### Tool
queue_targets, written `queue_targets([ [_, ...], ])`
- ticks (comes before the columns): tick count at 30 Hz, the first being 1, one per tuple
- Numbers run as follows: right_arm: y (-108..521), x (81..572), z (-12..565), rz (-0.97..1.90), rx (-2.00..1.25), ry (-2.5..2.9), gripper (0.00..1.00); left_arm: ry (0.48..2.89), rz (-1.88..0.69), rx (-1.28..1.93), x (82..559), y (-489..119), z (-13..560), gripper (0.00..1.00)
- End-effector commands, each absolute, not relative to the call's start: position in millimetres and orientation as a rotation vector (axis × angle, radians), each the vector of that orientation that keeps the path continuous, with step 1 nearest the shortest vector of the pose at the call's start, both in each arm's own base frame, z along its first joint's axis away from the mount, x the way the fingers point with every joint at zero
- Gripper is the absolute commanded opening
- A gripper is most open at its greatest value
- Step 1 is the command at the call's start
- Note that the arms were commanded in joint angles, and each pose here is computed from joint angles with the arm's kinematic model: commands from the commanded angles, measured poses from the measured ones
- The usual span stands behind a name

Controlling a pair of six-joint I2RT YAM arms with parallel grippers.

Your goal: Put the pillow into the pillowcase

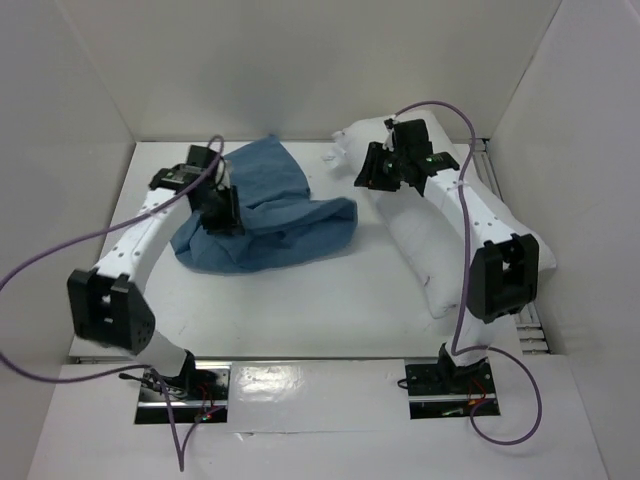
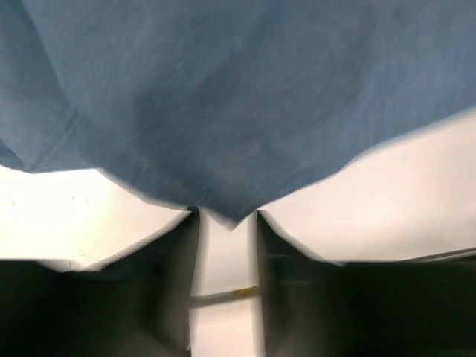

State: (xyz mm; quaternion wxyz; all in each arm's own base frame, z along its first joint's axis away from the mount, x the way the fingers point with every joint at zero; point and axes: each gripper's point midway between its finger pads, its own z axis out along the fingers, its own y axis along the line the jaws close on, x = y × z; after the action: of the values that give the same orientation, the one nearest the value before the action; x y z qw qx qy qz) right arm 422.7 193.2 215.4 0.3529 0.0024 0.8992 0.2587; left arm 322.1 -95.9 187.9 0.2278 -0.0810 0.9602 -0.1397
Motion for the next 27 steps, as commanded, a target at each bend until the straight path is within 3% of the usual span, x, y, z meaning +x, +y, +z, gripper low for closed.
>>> queue_targets([
  [1, 192.8, 435.0, 248.8, 0.609, -0.070, 2.259, 0.55, 2.754, -0.225, -0.064, 309.7, -105.9, 179.1, 0.53],
  [2, 192.3, 437.3, 265.4, 0.553, -0.074, 2.210, 0.67, 2.728, -0.189, -0.031, 313.1, -107.5, 184.7, 0.73],
  [3, 185.8, 433.6, 265.5, 0.518, -0.056, 2.223, 0.69, 2.703, -0.160, -0.013, 316.4, -109.5, 190.7, 0.77],
  [7, 158.7, 431.9, 281.2, 0.364, 0.027, 2.203, 0.73, 2.642, -0.012, 0.106, 333.5, -121.8, 198.8, 0.76],
  [11, 143.2, 427.8, 280.2, 0.271, 0.058, 2.219, 0.82, 2.634, 0.257, 0.295, 339.8, -143.7, 172.6, 0.77],
  [16, 128.8, 420.1, 275.6, 0.274, 0.083, 2.232, 0.86, 2.642, 0.536, 0.302, 353.7, -138.1, 139.9, 0.79],
  [27, 113.5, 409.4, 261.4, 0.309, 0.110, 2.272, 0.86, 2.605, 0.597, 0.255, 375.3, -120.6, 103.1, 0.78],
])
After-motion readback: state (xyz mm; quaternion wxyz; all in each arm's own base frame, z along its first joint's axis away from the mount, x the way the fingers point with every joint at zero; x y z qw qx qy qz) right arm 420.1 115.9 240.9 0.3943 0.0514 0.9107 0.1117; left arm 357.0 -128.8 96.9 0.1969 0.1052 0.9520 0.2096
